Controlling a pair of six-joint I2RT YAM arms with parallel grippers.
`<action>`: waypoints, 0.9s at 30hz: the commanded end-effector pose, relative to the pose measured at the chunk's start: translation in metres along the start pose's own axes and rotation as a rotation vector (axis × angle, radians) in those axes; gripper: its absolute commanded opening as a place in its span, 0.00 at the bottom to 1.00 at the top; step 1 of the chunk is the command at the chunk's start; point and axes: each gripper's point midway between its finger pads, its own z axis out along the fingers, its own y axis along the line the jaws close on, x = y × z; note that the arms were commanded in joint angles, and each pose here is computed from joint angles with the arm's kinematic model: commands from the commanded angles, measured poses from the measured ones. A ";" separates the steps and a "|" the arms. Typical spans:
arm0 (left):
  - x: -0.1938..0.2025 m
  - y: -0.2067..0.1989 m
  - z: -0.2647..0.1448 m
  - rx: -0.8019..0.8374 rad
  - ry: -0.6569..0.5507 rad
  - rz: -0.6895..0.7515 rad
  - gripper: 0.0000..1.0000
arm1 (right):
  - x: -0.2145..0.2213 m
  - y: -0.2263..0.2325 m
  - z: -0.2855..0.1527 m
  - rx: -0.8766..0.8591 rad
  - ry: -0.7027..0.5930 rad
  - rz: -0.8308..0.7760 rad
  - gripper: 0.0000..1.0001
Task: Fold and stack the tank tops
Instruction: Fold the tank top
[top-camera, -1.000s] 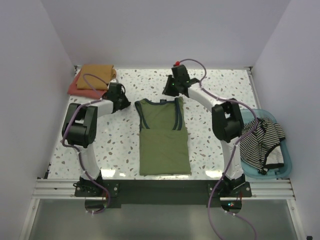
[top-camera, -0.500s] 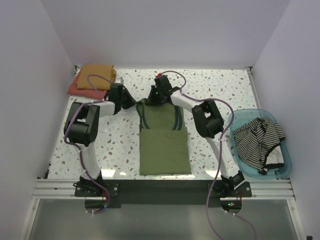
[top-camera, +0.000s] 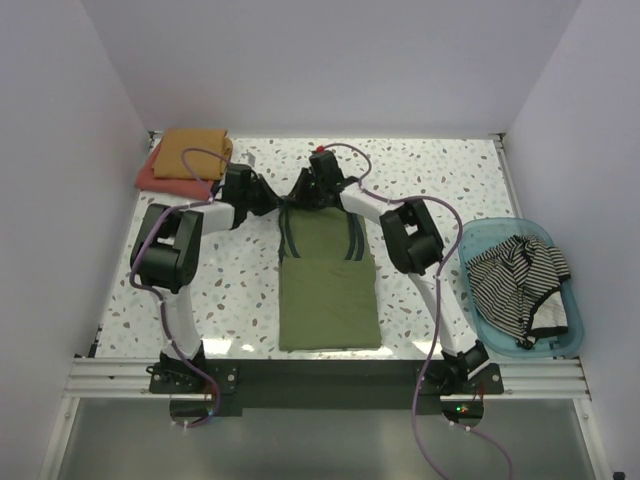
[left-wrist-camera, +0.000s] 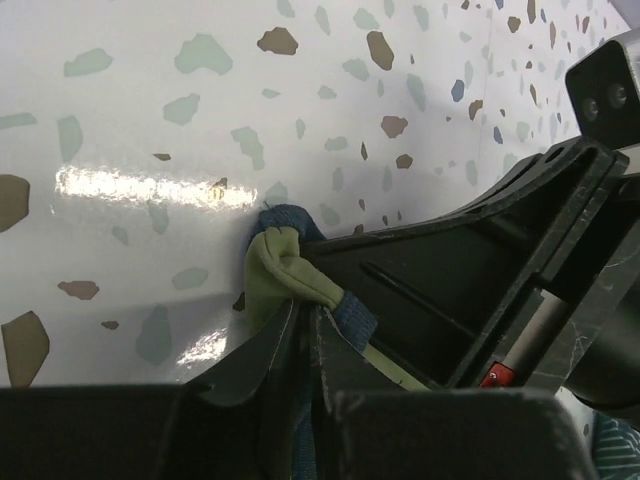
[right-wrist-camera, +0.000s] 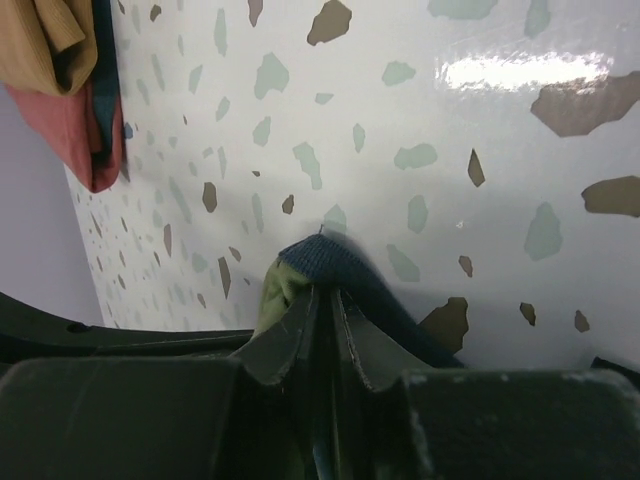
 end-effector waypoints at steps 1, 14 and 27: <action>-0.021 -0.029 0.005 0.089 -0.053 -0.013 0.14 | -0.021 0.007 -0.009 -0.049 -0.045 0.035 0.15; -0.025 -0.039 0.022 0.070 -0.084 -0.049 0.15 | -0.051 0.009 -0.010 -0.208 -0.023 0.217 0.19; -0.025 -0.044 0.021 0.098 -0.098 -0.061 0.16 | -0.078 0.013 -0.024 -0.295 -0.048 0.350 0.30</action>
